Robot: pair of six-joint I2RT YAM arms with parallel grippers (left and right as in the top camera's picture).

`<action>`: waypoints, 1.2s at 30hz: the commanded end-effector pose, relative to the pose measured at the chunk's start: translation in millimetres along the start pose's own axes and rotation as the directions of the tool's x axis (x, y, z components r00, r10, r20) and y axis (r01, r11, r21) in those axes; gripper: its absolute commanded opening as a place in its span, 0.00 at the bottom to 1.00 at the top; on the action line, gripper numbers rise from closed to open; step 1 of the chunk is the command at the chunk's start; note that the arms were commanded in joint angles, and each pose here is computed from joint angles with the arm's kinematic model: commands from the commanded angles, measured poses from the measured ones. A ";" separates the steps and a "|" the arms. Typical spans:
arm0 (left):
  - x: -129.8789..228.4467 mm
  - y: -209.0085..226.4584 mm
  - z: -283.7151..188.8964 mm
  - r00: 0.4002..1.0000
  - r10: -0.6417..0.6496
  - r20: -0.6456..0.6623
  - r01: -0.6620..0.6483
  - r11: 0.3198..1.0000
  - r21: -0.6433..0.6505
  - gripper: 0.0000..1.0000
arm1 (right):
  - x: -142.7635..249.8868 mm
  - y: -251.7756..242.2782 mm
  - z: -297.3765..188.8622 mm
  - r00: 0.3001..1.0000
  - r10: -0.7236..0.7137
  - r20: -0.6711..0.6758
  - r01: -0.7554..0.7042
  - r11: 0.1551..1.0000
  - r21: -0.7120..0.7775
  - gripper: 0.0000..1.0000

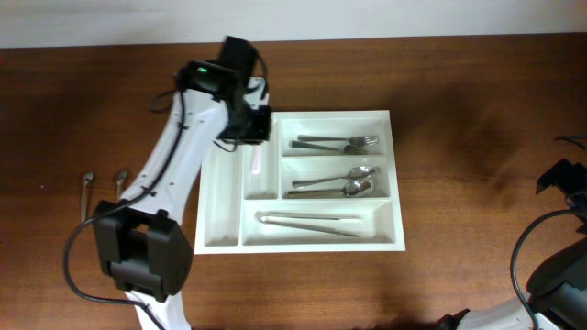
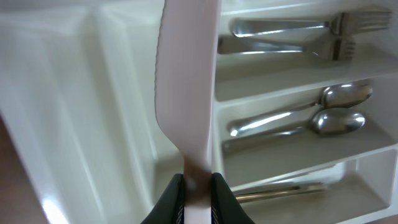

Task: Pack container
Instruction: 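Lift the knife and carry it toward the tray's left compartment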

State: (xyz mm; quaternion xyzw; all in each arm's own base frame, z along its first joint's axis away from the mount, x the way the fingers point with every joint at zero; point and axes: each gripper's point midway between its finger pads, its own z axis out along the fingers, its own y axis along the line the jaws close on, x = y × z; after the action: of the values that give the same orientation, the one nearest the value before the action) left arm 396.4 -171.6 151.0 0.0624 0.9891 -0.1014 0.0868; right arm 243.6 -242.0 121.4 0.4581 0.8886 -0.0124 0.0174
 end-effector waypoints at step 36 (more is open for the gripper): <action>17.6 26.8 49.8 0.989 -0.144 0.014 0.144 0.975 -0.169 0.33 | 1.5 1.1 2.8 1.000 -0.002 -0.010 0.002 1.000 -0.001 0.99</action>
State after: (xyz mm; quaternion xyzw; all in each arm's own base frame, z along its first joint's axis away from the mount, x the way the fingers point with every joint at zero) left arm 390.6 -158.5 96.1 -0.0111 0.9960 -0.0298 0.0834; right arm 243.6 -242.0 121.4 0.4583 0.8885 -0.0124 0.0174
